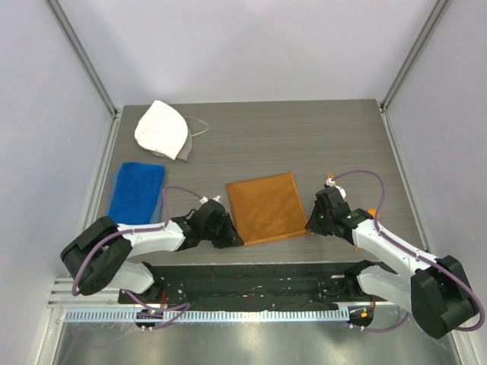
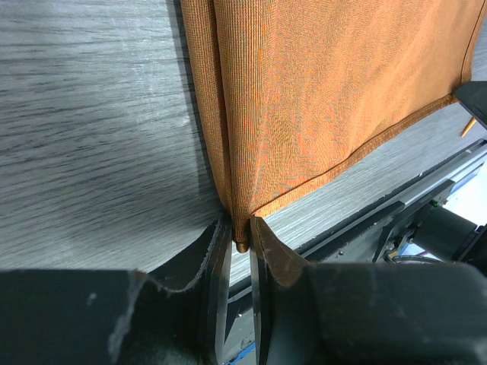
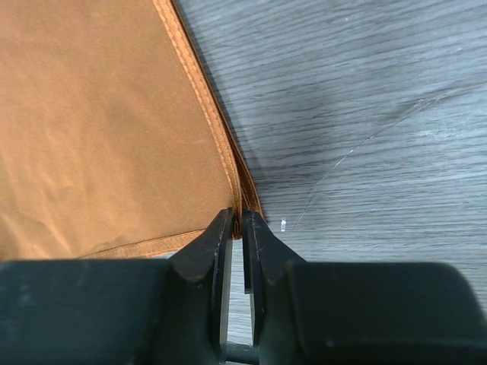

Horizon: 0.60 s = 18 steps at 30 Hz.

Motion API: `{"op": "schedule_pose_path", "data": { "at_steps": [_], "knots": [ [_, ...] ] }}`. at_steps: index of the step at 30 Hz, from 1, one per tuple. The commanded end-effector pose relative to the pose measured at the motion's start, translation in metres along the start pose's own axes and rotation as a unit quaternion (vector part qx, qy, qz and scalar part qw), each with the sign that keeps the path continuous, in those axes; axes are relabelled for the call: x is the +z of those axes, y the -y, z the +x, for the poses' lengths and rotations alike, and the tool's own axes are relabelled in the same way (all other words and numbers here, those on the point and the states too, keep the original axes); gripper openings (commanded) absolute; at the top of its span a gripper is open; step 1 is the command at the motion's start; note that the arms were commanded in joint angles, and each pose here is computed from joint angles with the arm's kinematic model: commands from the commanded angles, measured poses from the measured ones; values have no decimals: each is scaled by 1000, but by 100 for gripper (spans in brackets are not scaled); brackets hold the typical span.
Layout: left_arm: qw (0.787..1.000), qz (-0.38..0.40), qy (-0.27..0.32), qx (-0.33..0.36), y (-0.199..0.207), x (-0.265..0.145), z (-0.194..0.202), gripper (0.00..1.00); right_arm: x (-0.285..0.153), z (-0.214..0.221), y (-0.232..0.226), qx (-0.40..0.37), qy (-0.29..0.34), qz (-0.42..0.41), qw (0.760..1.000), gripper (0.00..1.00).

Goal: Fold the napkin into a case and place the utensils inside
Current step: Pick up the top corner of the square-folded napkin from the center of the board.

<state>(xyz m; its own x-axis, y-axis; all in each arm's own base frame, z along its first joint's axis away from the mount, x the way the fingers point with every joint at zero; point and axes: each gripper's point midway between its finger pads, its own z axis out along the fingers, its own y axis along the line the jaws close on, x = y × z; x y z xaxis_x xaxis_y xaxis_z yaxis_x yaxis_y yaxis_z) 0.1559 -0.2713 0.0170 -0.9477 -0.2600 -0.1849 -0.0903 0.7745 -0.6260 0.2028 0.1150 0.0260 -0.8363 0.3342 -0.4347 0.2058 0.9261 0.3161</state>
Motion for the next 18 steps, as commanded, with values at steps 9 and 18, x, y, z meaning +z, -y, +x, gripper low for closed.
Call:
{"op": "schedule_pose_path", "data": {
  "at_steps": [9,18],
  "knots": [
    [990,-133,-45,-2,-81,-2,34,22,-5,-12,-11,-12,17,-23,1000,27],
    [990,-131,-48,-3,-81,-1,35,22,-9,-16,-15,-11,24,-33,999,29]
  ]
}}
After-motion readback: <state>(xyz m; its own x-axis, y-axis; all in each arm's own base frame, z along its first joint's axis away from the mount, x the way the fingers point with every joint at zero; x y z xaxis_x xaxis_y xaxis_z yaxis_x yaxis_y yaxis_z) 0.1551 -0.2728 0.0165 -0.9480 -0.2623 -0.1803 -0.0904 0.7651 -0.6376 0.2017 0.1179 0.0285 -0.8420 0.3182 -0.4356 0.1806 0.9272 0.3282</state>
